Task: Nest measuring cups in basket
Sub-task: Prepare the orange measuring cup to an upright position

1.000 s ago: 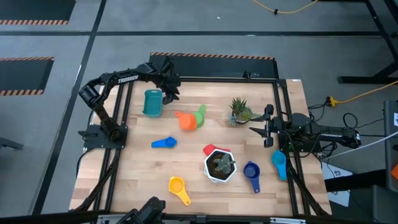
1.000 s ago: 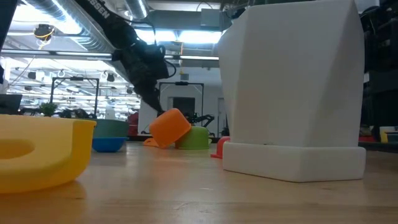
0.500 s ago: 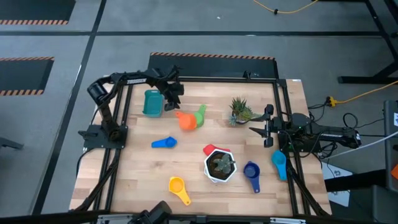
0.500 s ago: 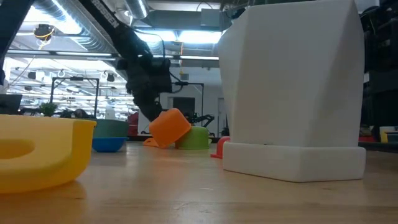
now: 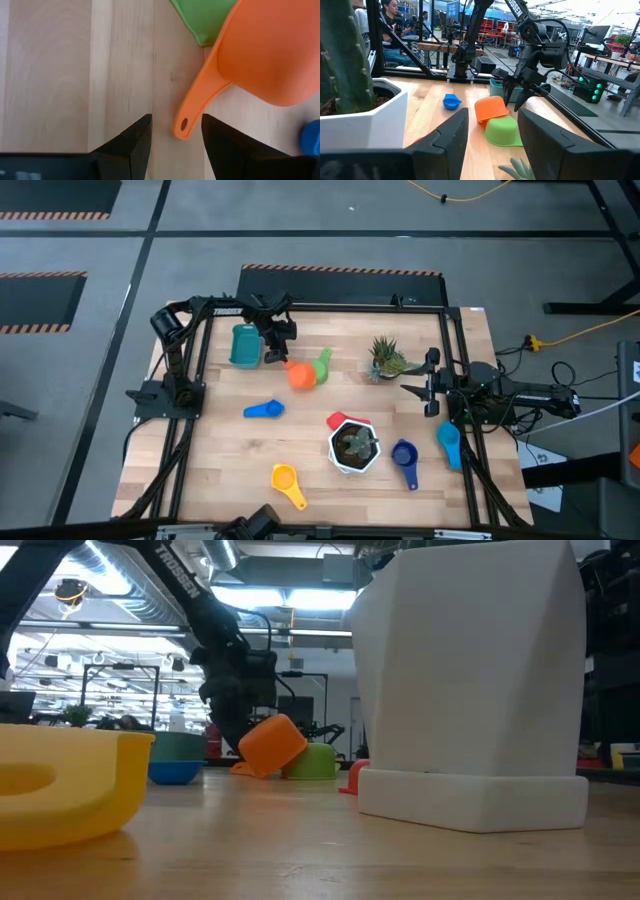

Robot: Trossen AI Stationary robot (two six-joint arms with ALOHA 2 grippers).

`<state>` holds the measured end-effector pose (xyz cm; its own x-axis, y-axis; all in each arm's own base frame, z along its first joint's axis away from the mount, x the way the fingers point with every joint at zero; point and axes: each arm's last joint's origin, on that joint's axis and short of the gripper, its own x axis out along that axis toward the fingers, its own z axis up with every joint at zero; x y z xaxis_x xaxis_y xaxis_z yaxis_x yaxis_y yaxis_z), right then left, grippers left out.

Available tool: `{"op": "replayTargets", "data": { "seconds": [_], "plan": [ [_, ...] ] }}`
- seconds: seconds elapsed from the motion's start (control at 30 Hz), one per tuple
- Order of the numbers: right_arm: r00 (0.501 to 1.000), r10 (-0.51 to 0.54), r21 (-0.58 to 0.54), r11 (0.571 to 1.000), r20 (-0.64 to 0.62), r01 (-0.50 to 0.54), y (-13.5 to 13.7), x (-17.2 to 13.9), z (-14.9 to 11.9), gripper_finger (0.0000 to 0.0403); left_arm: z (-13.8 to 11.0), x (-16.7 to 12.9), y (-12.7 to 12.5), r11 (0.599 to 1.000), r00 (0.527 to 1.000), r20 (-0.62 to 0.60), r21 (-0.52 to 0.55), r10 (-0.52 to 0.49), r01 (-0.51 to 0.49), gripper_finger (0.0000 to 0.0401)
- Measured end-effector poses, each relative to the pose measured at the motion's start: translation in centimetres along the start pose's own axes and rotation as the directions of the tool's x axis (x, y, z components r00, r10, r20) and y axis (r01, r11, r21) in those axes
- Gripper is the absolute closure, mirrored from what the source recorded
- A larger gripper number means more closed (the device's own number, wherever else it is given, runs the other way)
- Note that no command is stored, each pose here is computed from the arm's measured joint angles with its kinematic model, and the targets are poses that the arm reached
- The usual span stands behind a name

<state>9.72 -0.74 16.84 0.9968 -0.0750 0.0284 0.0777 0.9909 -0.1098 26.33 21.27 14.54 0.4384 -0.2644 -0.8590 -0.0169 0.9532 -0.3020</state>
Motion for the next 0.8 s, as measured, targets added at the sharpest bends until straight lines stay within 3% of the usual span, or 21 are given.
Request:
{"op": "replayTargets", "data": {
  "seconds": [0.23, 0.6, 0.8],
  "plan": [
    [1.0, 0.0, 0.0, 1.0, 0.0, 0.0, 0.0, 0.0, 0.0, 0.0226, 0.1, 0.1, -0.1, 1.0, 1.0, -0.001, 0.001, -0.002, 0.002, 0.0236],
    [1.0, 0.0, 0.0, 1.0, 0.0, 0.0, 0.0, 0.0, 0.0, 0.0226, -0.5, 2.5, 0.4, 0.997, 0.997, -0.055, -0.053, -0.06, 0.057, 0.0236],
    [1.0, 0.0, 0.0, 1.0, -0.001, 0.0, 0.0, 0.0, 0.0, 0.0226, -0.6, 2.6, 0.5, 0.996, 0.996, -0.058, -0.058, -0.064, 0.061, 0.0255]
  ]
}}
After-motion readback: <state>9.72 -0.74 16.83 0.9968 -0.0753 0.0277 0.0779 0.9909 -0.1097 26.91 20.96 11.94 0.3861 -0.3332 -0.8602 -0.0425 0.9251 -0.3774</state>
